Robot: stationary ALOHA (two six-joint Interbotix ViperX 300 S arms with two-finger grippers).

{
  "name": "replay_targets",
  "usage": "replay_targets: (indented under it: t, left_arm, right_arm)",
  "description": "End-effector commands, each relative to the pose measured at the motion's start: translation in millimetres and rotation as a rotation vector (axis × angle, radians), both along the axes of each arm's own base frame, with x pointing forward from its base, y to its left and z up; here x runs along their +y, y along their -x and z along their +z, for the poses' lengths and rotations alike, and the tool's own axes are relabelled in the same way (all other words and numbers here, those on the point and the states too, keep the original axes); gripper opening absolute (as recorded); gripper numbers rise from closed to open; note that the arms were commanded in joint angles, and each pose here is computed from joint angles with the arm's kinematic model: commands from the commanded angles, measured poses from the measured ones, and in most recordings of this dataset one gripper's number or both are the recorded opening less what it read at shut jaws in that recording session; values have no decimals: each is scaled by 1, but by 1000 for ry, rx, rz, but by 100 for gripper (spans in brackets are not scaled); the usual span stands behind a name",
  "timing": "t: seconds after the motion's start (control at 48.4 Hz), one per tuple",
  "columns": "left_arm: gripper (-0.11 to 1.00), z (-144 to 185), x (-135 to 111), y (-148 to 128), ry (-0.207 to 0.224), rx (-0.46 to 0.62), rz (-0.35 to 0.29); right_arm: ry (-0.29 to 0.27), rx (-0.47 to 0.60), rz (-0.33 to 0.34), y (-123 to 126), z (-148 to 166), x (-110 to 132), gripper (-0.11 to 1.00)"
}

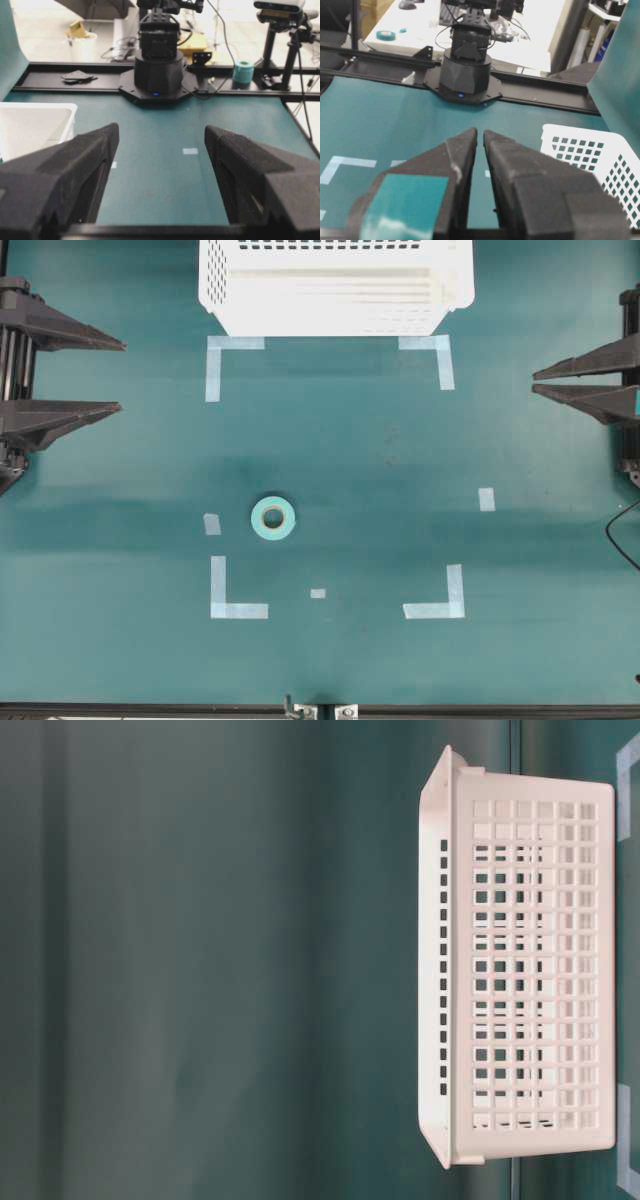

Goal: Put the tape into the white basket.
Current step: 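Open the right gripper and start moving it inward from the rest pose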

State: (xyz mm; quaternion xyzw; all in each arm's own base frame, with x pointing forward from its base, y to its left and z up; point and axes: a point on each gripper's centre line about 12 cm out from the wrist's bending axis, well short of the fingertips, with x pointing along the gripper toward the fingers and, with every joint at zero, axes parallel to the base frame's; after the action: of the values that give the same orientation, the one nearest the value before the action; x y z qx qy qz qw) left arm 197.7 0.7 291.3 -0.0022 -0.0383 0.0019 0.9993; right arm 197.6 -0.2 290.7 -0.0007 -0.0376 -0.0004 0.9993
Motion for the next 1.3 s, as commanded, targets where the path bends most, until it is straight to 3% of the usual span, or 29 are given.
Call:
replay_targets:
  t: [0.0,0.041,0.145,0.289,0.516,0.744,1.074,1.177,1.281]
  left_arm:
    - [24,2,0,-2,25,-17,1]
    - [21,1,0,-1,28,-17,0]
    - [2,2,2,-2,30,-19,12]
    - [-10,-2,4,0,27,-11,22]
    - [-11,-18,1,6,27,24,7]
    - [-11,-25,2,15,29,47,10]
    - [-11,-38,1,43,42,87,8]
    - [-11,-37,1,48,44,73,7]
    - [-11,-40,1,51,42,67,7]
  right_arm:
    - [5,-21,-9,-3,9,-2,24]
    - [6,-21,-12,-3,9,-2,22]
    - [6,-11,-13,-5,9,-3,3]
    - [6,6,-18,-9,15,-4,0]
    - [-3,18,-18,-15,18,-4,0]
    - [74,-2,-10,-15,20,-2,0]
    - [42,62,-10,-18,12,-3,0]
    - [42,62,-10,-17,11,-3,14]
    - [42,63,-12,-17,12,-3,41]
